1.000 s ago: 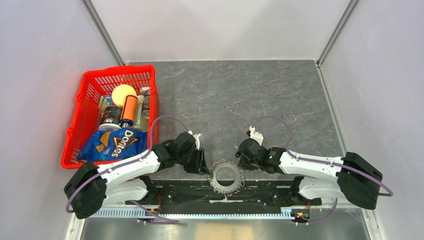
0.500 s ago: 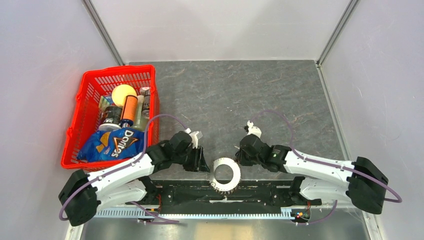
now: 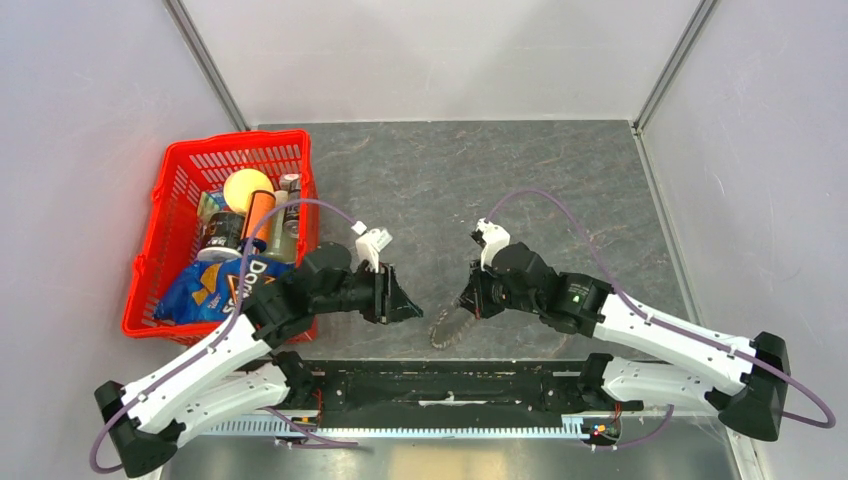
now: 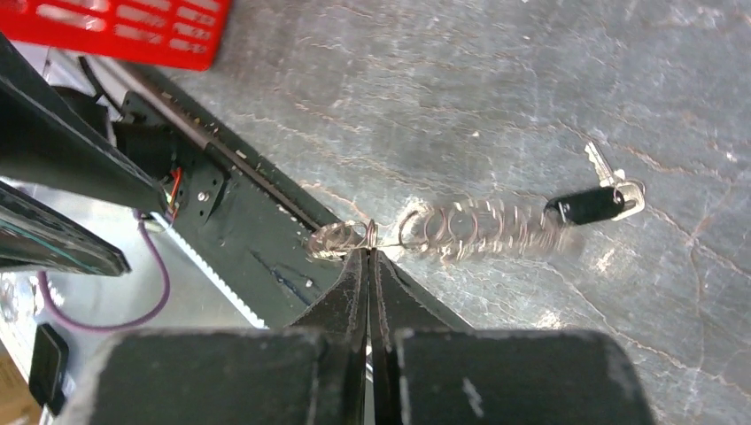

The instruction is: Put the keys on the keyring

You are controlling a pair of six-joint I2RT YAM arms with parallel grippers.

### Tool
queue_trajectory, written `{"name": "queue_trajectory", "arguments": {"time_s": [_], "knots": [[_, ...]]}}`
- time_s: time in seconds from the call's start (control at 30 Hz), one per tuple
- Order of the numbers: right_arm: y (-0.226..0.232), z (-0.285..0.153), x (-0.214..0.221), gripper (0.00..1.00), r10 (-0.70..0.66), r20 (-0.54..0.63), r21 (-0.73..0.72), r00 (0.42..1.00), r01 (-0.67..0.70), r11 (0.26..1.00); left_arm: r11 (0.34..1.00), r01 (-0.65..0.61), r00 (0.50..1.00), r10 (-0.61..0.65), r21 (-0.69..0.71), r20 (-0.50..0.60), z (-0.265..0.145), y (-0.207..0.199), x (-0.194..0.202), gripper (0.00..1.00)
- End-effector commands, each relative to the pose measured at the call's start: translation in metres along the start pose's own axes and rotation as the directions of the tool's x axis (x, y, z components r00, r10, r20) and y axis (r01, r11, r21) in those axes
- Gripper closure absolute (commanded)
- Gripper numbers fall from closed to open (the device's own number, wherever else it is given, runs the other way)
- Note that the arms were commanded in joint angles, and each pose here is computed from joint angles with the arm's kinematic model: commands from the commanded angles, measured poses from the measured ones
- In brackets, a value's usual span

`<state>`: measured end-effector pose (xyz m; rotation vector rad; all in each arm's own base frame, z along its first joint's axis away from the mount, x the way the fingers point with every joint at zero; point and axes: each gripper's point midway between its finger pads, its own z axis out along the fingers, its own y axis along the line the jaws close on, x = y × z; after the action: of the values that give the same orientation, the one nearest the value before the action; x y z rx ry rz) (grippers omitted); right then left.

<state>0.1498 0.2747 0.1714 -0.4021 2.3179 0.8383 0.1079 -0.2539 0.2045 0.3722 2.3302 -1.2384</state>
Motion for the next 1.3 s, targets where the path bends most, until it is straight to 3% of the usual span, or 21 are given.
{"name": "queue_trajectory", "arguments": {"time_s": [0.0,0.67,0.9,1.27], "knots": [[0.032,-0.023,-0.022,1.00,-0.172,0.017,-0.137,0.985,0.173,0.975,0.992,-0.117,0.991,0.113,0.050,0.073,-0.024,-0.026,-0.020,0.58],[0.105,-0.097,-0.047,1.00,-0.388,0.184,-0.472,0.903,0.428,0.771,0.950,-0.175,0.976,0.133,0.258,0.173,-0.037,-0.071,-0.034,0.56],[0.124,-0.119,-0.068,1.00,-0.372,0.330,-0.499,0.868,0.494,0.712,0.915,-0.197,0.969,0.126,0.352,0.213,-0.043,-0.093,-0.042,0.56],[0.145,-0.140,-0.101,1.00,-0.273,0.458,-0.509,0.846,0.501,0.700,0.844,-0.265,0.943,0.125,0.467,0.309,-0.059,-0.122,-0.054,0.56]]}}
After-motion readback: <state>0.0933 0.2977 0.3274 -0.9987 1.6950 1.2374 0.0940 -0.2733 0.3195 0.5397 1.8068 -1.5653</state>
